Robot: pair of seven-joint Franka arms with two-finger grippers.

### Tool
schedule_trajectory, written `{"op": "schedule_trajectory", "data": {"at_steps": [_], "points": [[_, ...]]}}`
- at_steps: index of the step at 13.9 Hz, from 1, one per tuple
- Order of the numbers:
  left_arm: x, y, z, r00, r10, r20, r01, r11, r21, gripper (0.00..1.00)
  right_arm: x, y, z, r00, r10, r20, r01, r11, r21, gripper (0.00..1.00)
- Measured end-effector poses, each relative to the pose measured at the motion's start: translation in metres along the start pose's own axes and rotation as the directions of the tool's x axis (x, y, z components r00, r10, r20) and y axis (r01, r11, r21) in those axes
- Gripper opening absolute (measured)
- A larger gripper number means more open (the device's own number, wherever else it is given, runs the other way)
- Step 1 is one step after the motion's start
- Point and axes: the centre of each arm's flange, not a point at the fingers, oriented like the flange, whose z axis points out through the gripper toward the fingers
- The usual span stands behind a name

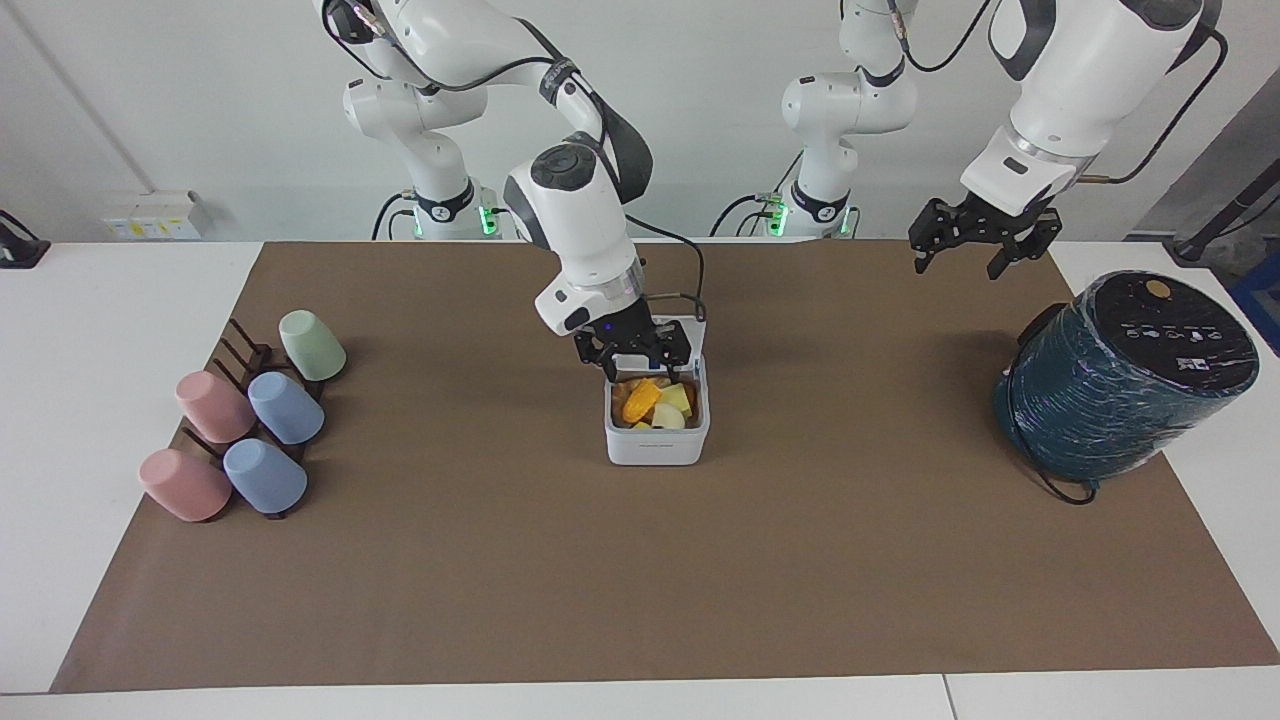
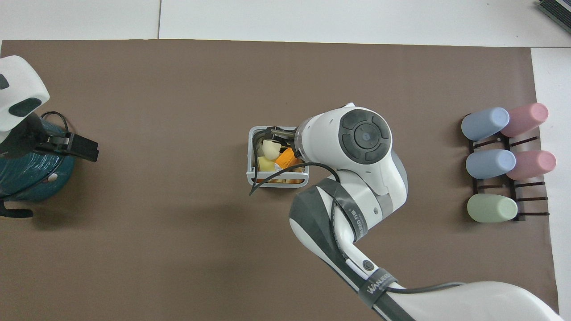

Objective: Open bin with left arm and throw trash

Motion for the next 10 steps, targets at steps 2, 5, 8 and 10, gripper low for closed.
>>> {"op": "schedule_trajectory", "data": {"at_steps": [2,5,8,10], "points": [[-0.002,0.000,0.004,1.000,0.000,-0.005,0.000,1.000,0.001,1.00,0.024,0.021,-0.019,0.998,-0.021,-0.067,0.018,0.999,-0.041,1.00],[0.000,-0.001,0.003,0.999,-0.003,-0.039,0.003,1.000,0.004,1.00,0.061,0.071,-0.058,0.990,-0.087,-0.107,0.074,0.990,-0.118,1.00],[0.001,-0.001,0.007,0.998,-0.004,-0.058,0.004,1.000,0.005,1.00,0.085,0.132,-0.113,0.988,-0.130,-0.083,0.111,0.973,-0.204,1.00],[0.001,-0.002,0.007,0.998,-0.009,-0.061,0.010,1.000,0.005,1.00,0.084,0.156,-0.146,0.990,-0.128,-0.060,0.109,0.963,-0.247,1.00]]}}
